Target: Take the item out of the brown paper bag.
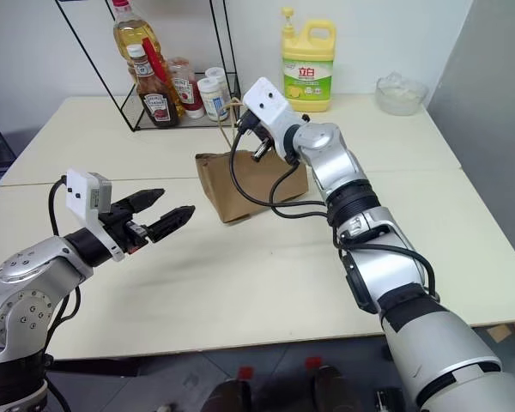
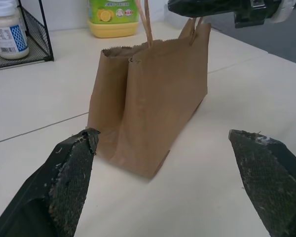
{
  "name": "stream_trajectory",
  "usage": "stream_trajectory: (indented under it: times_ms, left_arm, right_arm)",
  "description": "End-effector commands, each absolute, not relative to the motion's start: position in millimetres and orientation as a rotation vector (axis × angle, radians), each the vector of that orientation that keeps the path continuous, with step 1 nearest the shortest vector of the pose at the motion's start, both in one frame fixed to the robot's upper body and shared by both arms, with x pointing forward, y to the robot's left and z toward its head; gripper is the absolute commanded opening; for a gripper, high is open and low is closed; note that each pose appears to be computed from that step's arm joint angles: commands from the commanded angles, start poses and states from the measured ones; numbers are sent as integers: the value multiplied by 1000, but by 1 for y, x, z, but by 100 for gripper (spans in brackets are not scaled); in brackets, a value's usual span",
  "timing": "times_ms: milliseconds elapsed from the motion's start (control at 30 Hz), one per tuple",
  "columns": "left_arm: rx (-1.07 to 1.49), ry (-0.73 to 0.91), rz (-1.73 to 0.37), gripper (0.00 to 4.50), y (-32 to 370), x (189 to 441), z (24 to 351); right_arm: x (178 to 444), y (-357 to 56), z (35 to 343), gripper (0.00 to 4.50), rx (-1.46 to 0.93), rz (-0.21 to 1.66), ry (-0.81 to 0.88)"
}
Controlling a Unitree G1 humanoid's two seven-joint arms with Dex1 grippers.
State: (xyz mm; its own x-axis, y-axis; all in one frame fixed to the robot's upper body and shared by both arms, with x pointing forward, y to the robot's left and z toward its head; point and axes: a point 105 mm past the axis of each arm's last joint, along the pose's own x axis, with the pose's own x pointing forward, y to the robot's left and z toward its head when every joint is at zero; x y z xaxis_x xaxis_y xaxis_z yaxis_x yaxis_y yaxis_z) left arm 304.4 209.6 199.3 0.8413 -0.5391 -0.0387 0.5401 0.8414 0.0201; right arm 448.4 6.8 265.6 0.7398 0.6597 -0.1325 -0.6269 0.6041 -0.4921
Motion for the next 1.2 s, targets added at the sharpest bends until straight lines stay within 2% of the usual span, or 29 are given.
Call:
stream_trajectory:
  times_ms: [33,267,700,900,1033,1133,1200]
  left_arm:
    - [55,-14,-573,450,209,303,209]
    - [56,-15,-574,450,210,306,210]
    - [61,-15,-578,450,209,308,210]
    - [60,-12,-579,450,208,307,210]
    - [63,-4,-582,450,208,306,209]
    - [70,0,-587,450,208,307,209]
    - [73,1,-590,450,209,308,210]
  right_arm:
    - [437,12,300,5,-542,755,-170]
    - [425,11,306,5,-487,778,-147]
    - [433,-4,268,5,-495,740,-68]
    - [441,-16,265,5,-525,698,-96]
    - [436,-19,261,5,-509,727,-87]
    - [426,-20,258,63,-480,786,-81]
    - [422,-22,258,127,-470,799,-78]
